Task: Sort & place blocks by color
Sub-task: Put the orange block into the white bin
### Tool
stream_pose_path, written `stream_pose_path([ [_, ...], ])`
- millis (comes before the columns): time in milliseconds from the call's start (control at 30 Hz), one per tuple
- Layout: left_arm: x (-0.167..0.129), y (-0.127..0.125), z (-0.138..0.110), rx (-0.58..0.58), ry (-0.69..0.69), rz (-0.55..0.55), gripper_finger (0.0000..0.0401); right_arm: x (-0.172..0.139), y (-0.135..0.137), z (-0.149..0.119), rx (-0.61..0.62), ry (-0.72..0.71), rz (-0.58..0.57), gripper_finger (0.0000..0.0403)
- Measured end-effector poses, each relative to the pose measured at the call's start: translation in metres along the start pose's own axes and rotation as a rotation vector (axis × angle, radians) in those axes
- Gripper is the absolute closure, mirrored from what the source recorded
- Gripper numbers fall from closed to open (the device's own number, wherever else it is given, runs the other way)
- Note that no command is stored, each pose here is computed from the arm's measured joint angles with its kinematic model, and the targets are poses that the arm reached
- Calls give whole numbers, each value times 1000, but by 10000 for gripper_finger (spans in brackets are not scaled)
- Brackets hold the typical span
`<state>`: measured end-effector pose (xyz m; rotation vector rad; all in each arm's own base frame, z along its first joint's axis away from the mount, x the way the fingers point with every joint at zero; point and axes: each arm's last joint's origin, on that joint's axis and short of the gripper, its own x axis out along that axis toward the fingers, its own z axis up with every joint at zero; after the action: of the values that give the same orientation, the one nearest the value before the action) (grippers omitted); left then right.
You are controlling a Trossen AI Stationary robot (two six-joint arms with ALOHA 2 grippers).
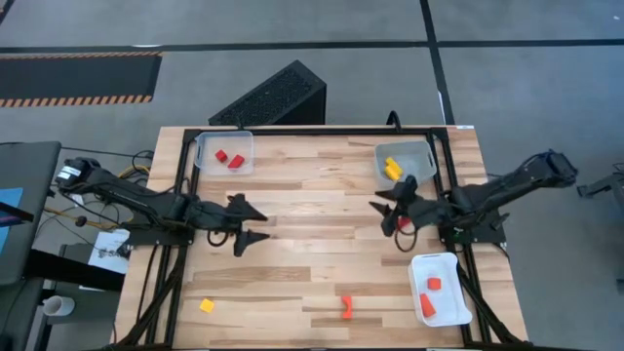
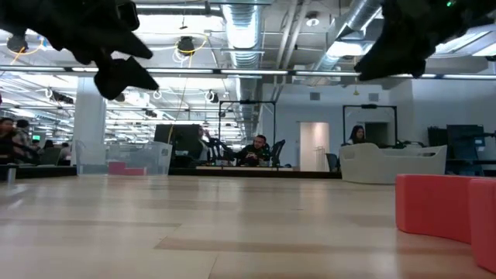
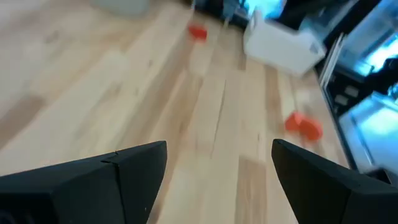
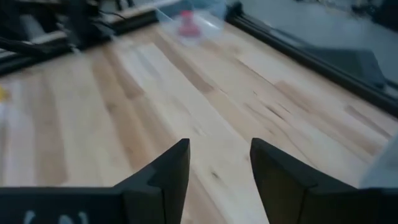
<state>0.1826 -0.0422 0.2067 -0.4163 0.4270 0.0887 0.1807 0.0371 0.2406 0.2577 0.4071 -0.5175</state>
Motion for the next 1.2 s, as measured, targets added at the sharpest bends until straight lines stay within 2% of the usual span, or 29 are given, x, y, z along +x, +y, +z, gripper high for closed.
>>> stream_pose_path([
  [100, -4, -4, 4, -4, 85, 36, 122, -5, 11, -2, -17, -43, 29, 216],
  [233, -11, -12, 14, 9, 111, 75, 122, -7, 21, -7, -37, -59, 50, 219],
  [433, -13, -23, 19, 54, 22, 66, 122, -4, 30, -21, -119, 13, 72, 220],
  [633, -15, -26, 26, 58, -133, 181, 122, 2, 38, -31, -152, 172, 245, 218],
  [800, -9, -28, 27, 57, -161, 187, 122, 4, 47, -36, -103, 221, 318, 222],
  [900, 2, -33, 27, 89, -177, 156, 122, 7, 55, -39, -93, 241, 322, 226],
  [1067, 25, -43, 26, 192, -229, 93, 122, 12, 83, -29, -162, 338, 317, 238],
  [1200, 38, -59, 31, 294, -323, -138, 122, 19, 111, -23, -223, 438, 317, 246],
])
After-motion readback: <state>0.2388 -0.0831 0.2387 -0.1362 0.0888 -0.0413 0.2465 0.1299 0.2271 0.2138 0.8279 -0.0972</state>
